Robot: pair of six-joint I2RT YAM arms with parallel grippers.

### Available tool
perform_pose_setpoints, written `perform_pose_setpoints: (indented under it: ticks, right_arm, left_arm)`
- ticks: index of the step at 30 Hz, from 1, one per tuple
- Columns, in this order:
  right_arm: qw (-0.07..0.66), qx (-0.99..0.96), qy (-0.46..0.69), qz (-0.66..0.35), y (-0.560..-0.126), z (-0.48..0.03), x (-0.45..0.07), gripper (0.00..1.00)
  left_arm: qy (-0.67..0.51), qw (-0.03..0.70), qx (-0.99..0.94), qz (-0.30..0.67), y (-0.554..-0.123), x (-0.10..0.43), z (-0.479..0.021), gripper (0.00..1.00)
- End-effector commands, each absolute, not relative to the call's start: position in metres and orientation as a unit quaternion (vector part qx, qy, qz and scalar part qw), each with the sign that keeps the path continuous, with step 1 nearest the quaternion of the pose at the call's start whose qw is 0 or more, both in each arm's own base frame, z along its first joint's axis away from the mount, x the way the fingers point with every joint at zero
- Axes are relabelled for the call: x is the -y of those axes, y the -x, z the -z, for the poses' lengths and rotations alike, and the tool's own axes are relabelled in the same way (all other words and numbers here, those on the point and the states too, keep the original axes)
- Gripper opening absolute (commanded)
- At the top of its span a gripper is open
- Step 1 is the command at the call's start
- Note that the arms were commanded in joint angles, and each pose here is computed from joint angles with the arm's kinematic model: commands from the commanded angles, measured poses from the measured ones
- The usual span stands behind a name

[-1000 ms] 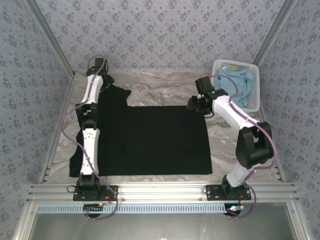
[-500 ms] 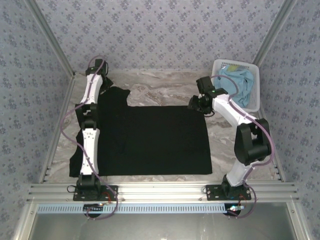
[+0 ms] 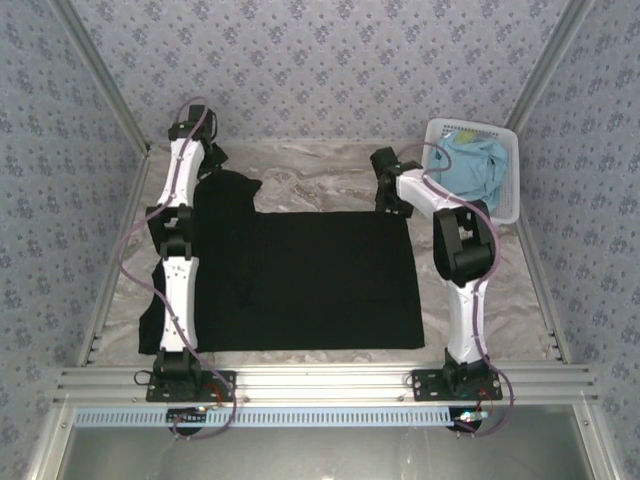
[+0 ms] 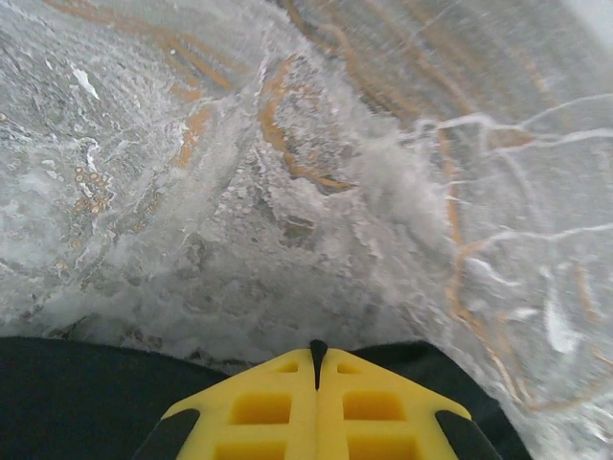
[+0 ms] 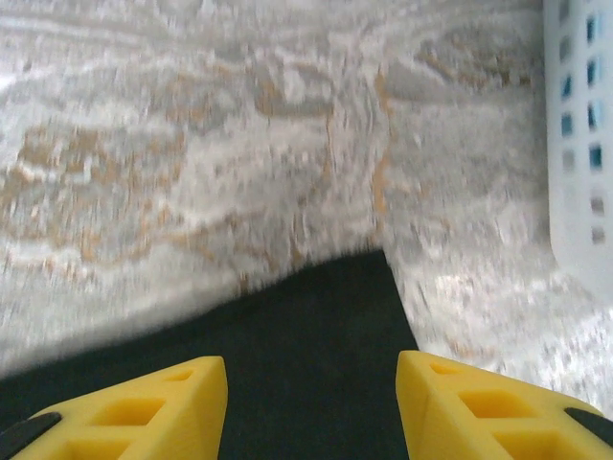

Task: Fold and stack the t-shirts

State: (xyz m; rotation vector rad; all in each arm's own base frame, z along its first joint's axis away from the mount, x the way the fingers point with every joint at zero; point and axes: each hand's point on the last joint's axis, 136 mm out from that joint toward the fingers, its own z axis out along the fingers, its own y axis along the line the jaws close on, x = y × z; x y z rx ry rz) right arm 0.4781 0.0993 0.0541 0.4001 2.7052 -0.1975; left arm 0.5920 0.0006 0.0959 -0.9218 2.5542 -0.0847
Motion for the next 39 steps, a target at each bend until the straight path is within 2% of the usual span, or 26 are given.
perform_pose_setpoints:
  ticks: [1, 5, 12, 17, 25, 34, 39]
  right_arm:
    - [0.2, -0.962, -0.153, 0.107, -0.492, -0.054, -0.081, 0.52]
    - [0.196, -0.956, -0.181, 0.124, -0.496, -0.058, -0.059, 0.48]
    - [0.193, -0.944, -0.231, 0.136, -0.479, -0.071, -0.011, 0.47]
    - [0.201, -0.959, -0.178, 0.095, -0.481, -0.073, -0.048, 0.51]
    - [0.181, -0.966, -0.182, 0.033, -0.489, -0.056, -0.075, 0.52]
    - [0.147, -0.969, -0.199, 0.021, -0.483, -0.026, -0.073, 0.38]
    - [0.142, -0.969, -0.199, 0.012, -0.489, -0.019, -0.073, 0.34]
  left_arm:
    - [0.32, 0.215, -0.921, 0.053, -0.583, 0.006, -0.128, 0.0]
    - [0.313, 0.215, -0.923, 0.055, -0.579, 0.008, -0.136, 0.0]
    - [0.302, 0.211, -0.928, 0.052, -0.573, 0.008, -0.14, 0.0]
    - [0.306, 0.211, -0.927, 0.052, -0.575, 0.007, -0.137, 0.0]
    - [0.299, 0.202, -0.932, 0.045, -0.574, 0.004, -0.127, 0.0]
    - [0.289, 0.209, -0.932, 0.06, -0.576, 0.005, -0.135, 0.0]
    - [0.287, 0.208, -0.933, 0.067, -0.577, 0.005, -0.136, 0.0]
